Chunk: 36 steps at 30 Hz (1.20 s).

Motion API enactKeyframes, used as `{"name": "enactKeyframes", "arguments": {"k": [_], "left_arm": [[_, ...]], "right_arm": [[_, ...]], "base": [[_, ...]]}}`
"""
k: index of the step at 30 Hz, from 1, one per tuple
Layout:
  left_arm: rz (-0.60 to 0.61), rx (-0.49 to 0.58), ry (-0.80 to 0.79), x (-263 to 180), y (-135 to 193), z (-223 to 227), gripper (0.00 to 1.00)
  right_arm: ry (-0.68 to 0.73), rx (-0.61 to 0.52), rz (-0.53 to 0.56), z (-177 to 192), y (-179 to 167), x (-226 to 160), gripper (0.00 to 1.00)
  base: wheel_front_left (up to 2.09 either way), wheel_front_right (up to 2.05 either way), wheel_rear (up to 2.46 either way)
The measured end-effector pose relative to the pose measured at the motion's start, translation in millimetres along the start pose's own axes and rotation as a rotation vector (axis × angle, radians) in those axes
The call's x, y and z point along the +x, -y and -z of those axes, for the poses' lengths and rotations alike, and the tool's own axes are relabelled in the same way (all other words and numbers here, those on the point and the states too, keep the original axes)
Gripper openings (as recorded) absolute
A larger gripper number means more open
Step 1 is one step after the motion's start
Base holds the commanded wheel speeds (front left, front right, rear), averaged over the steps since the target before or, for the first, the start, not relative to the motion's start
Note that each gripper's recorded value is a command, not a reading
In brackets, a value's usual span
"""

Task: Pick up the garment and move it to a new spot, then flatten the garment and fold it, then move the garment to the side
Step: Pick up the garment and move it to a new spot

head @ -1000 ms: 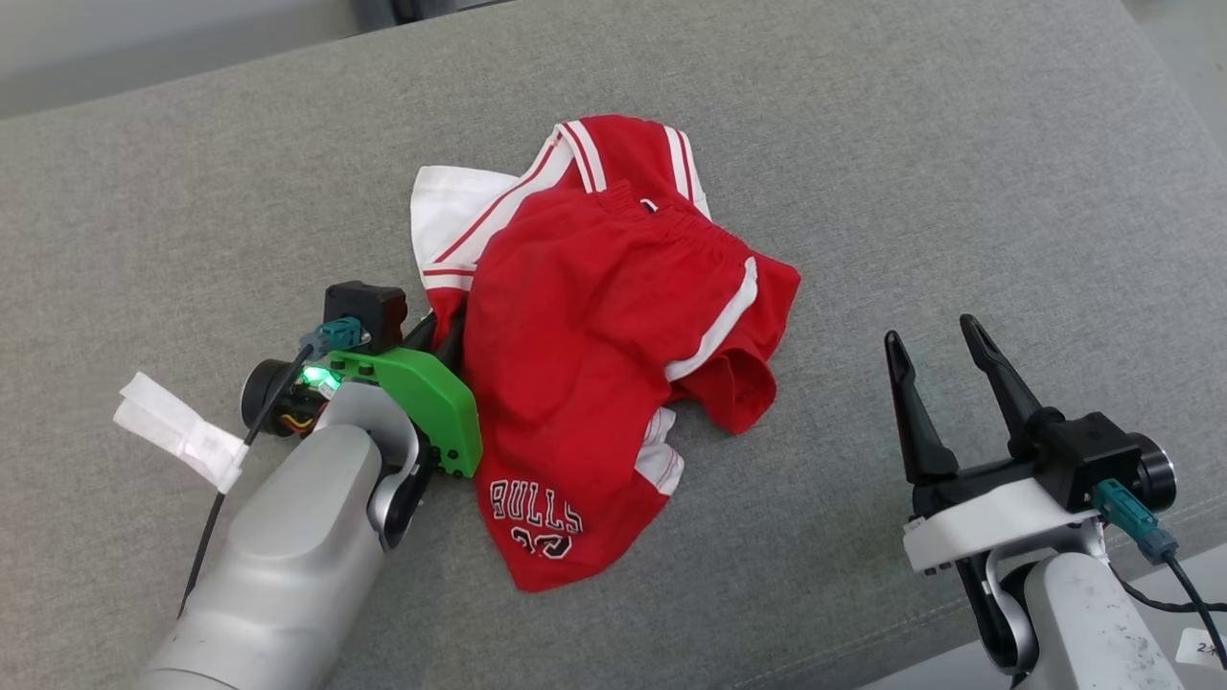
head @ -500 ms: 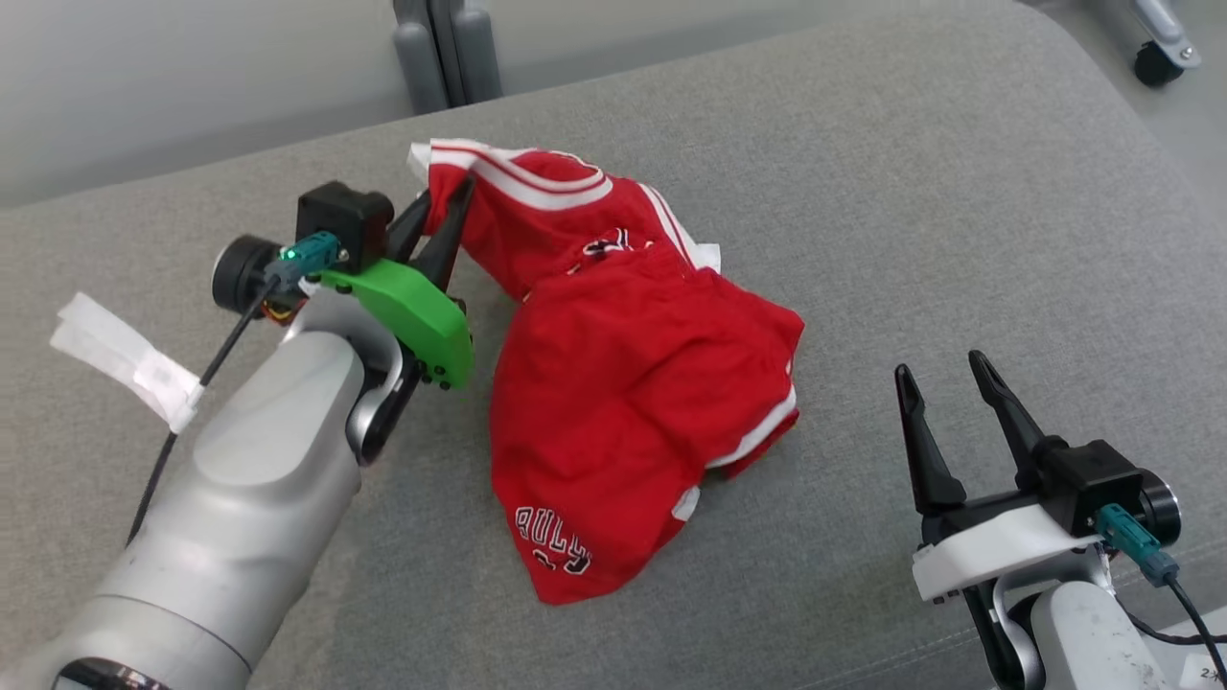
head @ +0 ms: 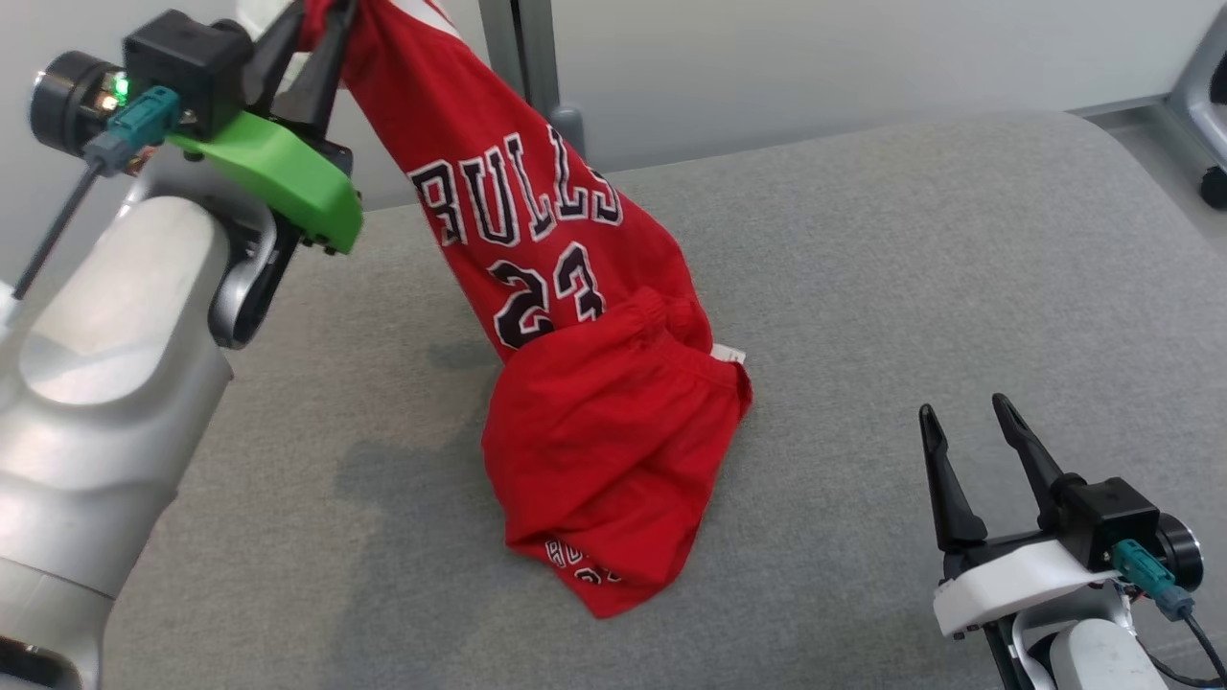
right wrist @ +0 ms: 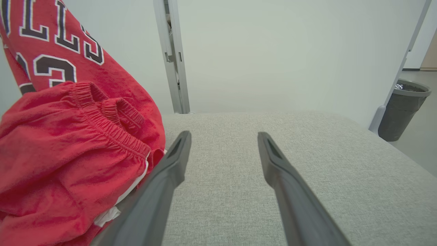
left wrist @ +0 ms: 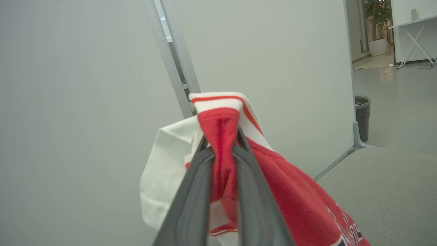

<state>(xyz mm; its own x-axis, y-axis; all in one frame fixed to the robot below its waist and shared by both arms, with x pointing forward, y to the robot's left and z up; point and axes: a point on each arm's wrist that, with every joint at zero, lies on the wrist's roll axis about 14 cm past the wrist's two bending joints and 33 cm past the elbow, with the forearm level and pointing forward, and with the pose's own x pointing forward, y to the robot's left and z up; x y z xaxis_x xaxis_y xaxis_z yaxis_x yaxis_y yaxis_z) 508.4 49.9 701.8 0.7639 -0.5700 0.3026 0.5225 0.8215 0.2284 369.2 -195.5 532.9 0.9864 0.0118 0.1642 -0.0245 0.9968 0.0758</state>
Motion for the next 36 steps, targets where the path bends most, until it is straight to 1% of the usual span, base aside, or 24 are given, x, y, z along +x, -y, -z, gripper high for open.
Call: {"name": "enactKeyframes", "arguments": {"k": [8,19,27,32,36], "left_arm": [[-0.164,0.103,0.059,-44.6,-65.0,-47.9,0.00],[-0.363,0.254,0.107,-125.6,-125.0,-114.0,0.00],[-0.462,0.311,0.059,-184.5,-139.2,-130.3,0.00],[-0.526,0.311,0.005,-218.2,-145.4,-124.1,0.00],[-0.573,0.295,-0.023,-237.2,-151.2,-117.9,0.00]], "right_arm": [[0.009,0.014,-0.077,-0.9,-26.1,10.5,1.00],[0.018,0.039,-0.230,-1.1,-80.0,29.3,1.00],[0.021,0.058,-0.345,-1.2,-122.9,39.0,1.00],[0.018,0.067,-0.413,-0.1,-147.9,41.7,1.00],[0.014,0.071,-0.447,1.3,-160.6,42.1,1.00]], "base": [[0.00,0.00,0.00],[0.00,0.00,0.00],[0.00,0.00,0.00],[0.00,0.00,0.00],[0.00,0.00,0.00]]}}
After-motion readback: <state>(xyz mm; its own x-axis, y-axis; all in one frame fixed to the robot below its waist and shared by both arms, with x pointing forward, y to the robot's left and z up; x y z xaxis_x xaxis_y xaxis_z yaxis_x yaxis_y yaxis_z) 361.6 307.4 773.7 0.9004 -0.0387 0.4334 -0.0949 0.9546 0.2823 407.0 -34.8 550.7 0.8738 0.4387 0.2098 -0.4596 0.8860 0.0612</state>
